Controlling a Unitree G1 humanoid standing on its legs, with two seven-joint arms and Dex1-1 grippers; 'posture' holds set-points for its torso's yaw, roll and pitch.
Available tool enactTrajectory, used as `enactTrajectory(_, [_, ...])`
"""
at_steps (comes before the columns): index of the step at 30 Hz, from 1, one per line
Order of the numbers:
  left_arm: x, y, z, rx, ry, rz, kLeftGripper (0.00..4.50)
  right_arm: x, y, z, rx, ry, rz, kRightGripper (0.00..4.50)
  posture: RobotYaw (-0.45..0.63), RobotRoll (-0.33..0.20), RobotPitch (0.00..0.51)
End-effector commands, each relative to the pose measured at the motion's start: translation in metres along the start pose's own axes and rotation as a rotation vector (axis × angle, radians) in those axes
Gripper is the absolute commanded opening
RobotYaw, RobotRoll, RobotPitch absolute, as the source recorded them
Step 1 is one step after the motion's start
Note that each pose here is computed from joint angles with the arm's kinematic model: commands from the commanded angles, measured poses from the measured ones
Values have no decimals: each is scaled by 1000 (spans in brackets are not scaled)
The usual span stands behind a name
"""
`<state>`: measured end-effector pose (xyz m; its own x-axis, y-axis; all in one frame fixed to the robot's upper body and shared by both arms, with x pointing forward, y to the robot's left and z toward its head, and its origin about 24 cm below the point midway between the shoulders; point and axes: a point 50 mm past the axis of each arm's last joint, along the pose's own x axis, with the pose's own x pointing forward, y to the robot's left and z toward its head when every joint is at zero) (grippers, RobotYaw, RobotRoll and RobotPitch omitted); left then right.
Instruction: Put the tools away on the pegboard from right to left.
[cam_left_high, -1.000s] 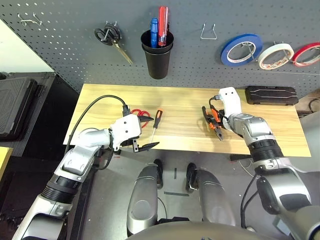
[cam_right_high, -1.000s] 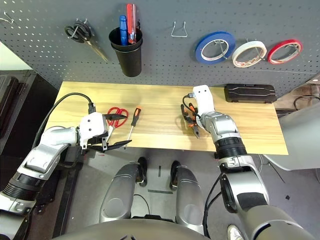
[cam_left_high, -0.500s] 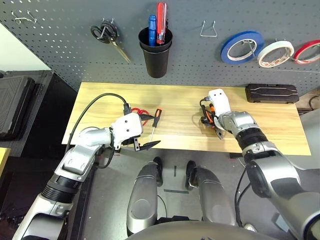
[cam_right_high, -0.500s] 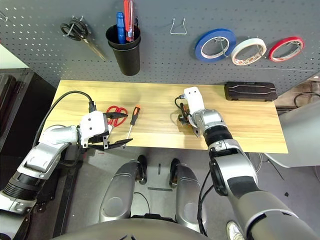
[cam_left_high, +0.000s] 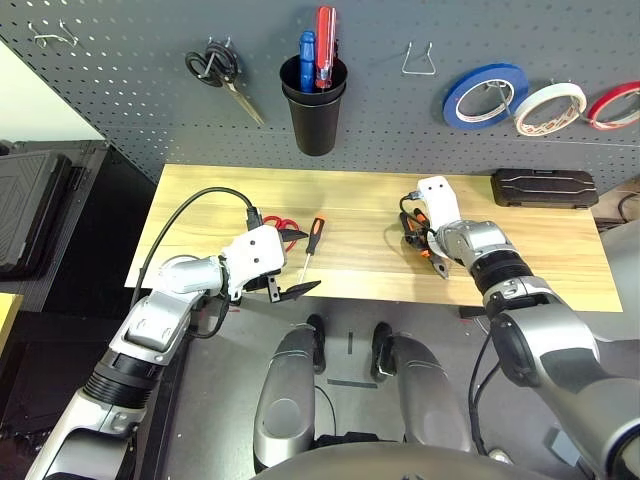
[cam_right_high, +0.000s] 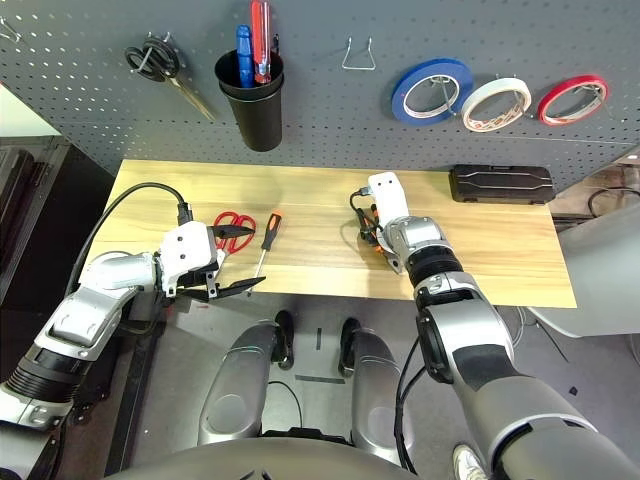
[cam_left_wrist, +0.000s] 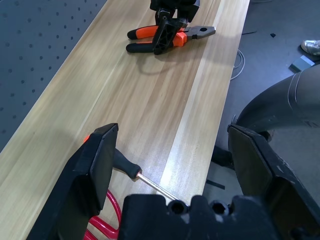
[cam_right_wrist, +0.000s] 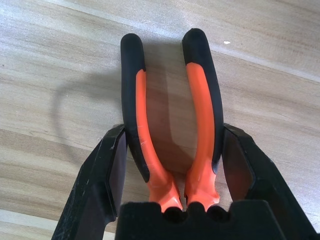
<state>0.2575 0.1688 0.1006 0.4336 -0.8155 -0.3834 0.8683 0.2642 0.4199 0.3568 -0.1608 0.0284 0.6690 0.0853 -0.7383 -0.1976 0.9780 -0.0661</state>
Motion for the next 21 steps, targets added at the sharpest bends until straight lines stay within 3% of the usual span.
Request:
enactTrajectory(1, [3,-5,-3,4,8,-23,4500,3,-8,-28,-1,80,-33,3080,195,0,321])
enactTrajectory(10, [-1,-4,-6,9,19,-7,4500,-22,-21,-9,-30,-88,-32,3080,194,0,301])
enactTrajectory(15, [-4,-2,-7,3,14,23,4500,-51,-24,16,-52,-293,-9,3080,186,0,291])
enactTrajectory(21, [-6,3,11,-137,-167,123,4500,-87,-25,34,-154,-579,60,3080,171,0,280])
